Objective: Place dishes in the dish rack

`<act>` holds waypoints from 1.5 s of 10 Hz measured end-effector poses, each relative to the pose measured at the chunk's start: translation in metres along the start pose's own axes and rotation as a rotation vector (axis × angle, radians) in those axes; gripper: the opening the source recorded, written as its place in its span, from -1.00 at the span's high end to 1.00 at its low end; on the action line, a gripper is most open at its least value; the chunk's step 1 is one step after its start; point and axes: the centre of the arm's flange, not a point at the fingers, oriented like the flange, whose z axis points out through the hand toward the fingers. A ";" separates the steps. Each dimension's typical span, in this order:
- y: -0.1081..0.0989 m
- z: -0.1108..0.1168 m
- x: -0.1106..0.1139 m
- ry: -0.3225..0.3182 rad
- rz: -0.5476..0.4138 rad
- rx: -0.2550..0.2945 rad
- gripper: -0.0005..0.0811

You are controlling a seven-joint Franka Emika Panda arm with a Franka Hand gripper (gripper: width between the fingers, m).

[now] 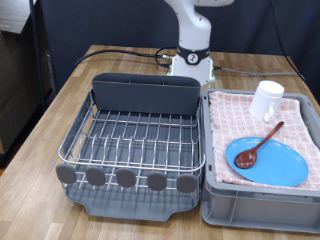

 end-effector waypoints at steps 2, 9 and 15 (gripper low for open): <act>-0.010 -0.001 -0.006 0.030 -0.023 -0.006 -0.98; -0.112 0.004 -0.027 0.049 0.191 0.045 -0.98; -0.158 0.029 -0.031 0.074 0.269 0.073 -0.98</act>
